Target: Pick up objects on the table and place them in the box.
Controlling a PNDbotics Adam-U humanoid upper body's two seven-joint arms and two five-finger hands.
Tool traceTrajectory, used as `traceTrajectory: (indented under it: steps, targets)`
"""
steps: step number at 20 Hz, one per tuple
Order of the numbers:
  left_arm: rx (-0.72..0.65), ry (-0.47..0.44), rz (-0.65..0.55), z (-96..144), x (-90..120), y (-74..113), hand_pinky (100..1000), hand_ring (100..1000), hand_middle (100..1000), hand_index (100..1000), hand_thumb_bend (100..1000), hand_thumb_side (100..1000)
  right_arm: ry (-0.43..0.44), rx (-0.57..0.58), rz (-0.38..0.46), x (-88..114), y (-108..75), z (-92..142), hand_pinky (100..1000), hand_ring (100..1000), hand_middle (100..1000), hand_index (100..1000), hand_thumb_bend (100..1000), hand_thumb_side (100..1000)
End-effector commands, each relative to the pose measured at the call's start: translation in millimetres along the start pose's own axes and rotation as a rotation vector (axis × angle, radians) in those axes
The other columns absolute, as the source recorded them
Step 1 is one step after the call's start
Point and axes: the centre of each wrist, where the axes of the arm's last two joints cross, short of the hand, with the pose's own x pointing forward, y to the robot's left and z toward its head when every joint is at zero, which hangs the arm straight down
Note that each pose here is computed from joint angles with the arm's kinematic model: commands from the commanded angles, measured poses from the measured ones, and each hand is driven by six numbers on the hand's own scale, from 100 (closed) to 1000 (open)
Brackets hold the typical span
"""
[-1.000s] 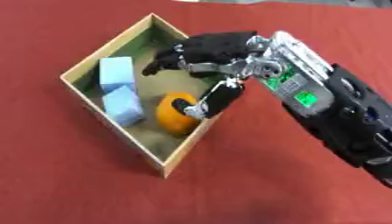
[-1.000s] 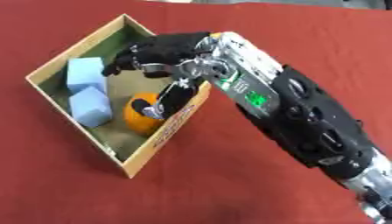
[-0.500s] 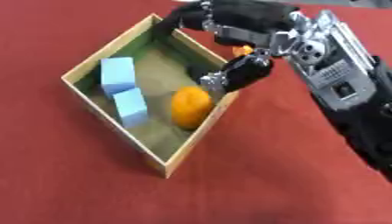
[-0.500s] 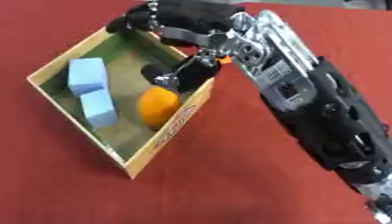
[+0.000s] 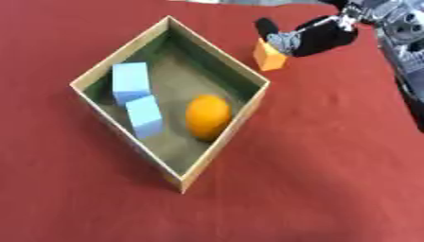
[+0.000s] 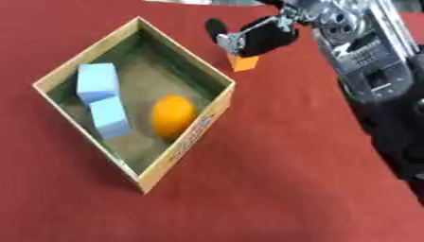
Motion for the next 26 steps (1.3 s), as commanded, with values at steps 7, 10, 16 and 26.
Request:
traceTrajectory:
  steps: [7,10,16,26]
  targets:
    - [-0.016,-0.034,-0.024,-6,5,4.3,921,790,710,850,162,784,0.144,0.133,0.147,-67,-12.3,7,927,987,890,987,269,100]
    - [-0.018,-0.039,-0.026,-6,6,4.3,921,790,710,850,160,784,0.150,0.171,0.156,-80,-11.5,8,928,989,893,987,334,100]
    - [-0.027,-0.044,-0.024,-7,6,2.8,922,791,711,850,157,786,0.164,0.213,0.159,-97,-13.2,2,931,990,886,988,350,100]
    - [-0.035,-0.048,-0.019,-8,6,0.9,924,792,711,850,156,787,0.170,0.248,0.125,-107,-6.0,-13,932,990,885,984,293,100]
